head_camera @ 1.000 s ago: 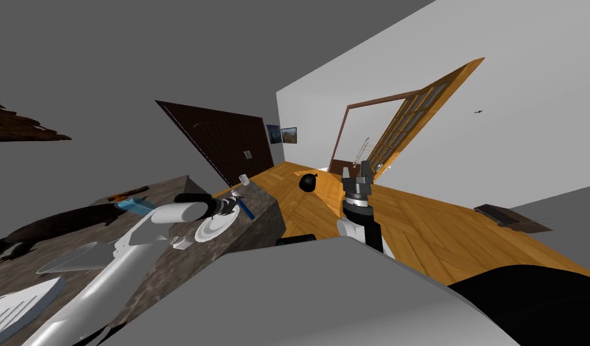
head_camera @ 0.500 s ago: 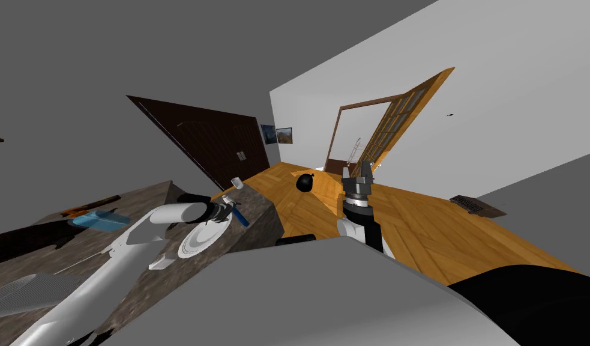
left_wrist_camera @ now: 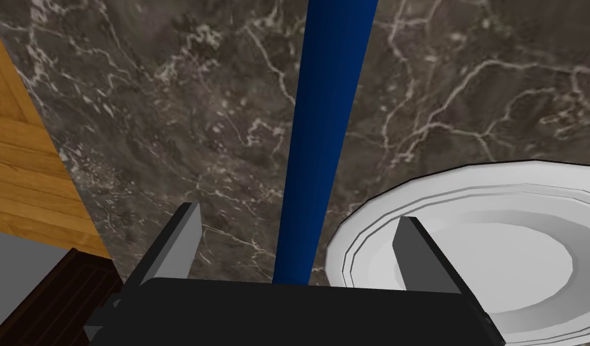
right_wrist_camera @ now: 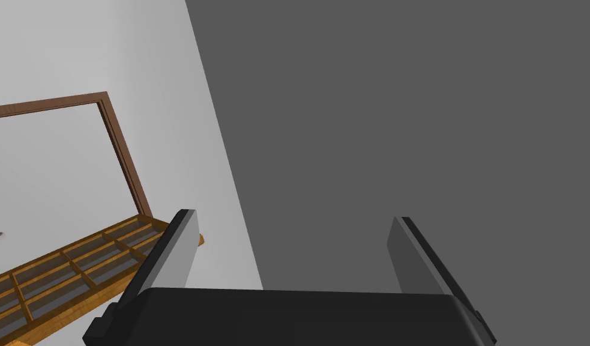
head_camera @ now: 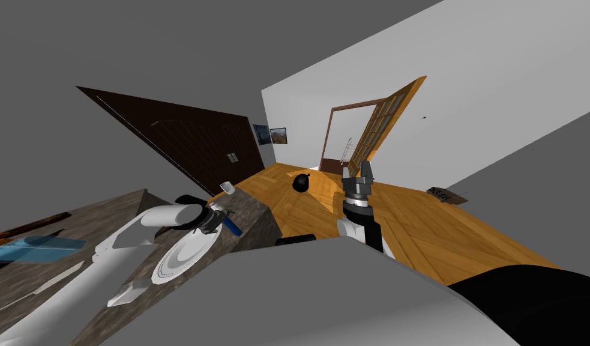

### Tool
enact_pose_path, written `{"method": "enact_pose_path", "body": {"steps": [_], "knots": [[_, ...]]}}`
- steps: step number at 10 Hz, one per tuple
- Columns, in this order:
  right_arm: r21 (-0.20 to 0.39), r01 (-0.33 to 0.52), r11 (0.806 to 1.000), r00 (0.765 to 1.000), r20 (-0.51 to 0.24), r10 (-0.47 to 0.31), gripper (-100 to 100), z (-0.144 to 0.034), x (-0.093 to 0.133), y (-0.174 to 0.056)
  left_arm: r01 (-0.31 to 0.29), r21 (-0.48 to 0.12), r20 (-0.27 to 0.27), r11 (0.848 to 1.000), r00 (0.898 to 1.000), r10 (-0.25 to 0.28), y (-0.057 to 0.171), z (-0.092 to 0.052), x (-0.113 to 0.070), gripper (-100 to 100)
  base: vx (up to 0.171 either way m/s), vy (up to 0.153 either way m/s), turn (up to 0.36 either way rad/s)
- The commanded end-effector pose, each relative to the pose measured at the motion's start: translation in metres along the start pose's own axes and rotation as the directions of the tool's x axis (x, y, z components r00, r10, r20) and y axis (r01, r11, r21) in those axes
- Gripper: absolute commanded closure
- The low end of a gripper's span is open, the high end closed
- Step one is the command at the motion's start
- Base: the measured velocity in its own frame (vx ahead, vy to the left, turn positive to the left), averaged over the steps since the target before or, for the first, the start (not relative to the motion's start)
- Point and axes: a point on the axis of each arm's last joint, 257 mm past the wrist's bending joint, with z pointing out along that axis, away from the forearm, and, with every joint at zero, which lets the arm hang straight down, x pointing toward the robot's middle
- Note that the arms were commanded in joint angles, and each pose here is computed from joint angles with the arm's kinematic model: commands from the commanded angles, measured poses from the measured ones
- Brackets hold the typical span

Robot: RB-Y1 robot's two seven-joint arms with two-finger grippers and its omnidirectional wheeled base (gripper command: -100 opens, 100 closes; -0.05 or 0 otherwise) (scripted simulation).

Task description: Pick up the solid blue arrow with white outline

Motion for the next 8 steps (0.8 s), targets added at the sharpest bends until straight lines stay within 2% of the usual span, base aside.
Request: {"method": "enact_pose_path", "body": {"steps": [1,3,4,5,6,8], "knots": [[0.0,0.0,1.0,1.0,0.0,0.0,0,0.0,0.0,0.0,-0.003,-0.073,-0.021,0.997,1.0,0.002,0.021,0.001,0.002,-100,0.036,-0.002,-0.146],[0.0,0.0,1.0,1.0,0.0,0.0,0,0.0,0.0,0.0,-0.006,-0.126,-0.033,0.992,0.999,0.002,0.037,-0.002,0.002,-100,0.017,0.001,-0.077],[0.0,0.0,1.0,1.0,0.0,0.0,0,0.0,0.0,0.0,-0.005,-0.108,-0.028,0.994,1.0,0.002,0.031,-0.002,0.001,-100,0.001,0.001,-0.014],[0.0,0.0,1.0,1.0,0.0,0.0,0,0.0,0.0,0.0,-0.006,-0.113,-0.03,0.994,1.0,0.002,0.032,-0.002,0.001,0,0.0,0.0,0.0],[0.0,0.0,1.0,1.0,0.0,0.0,0,0.0,0.0,0.0,0.01,-0.114,-0.028,0.993,1.0,-0.013,0.037,0.005,-0.003,-100,-0.021,-0.004,-0.128],[0.0,0.0,1.0,1.0,0.0,0.0,0,0.0,0.0,0.0,0.026,-0.116,-0.025,0.993,0.999,-0.029,0.042,0.012,-0.006,-100,-0.034,-0.002,-0.085]]}}
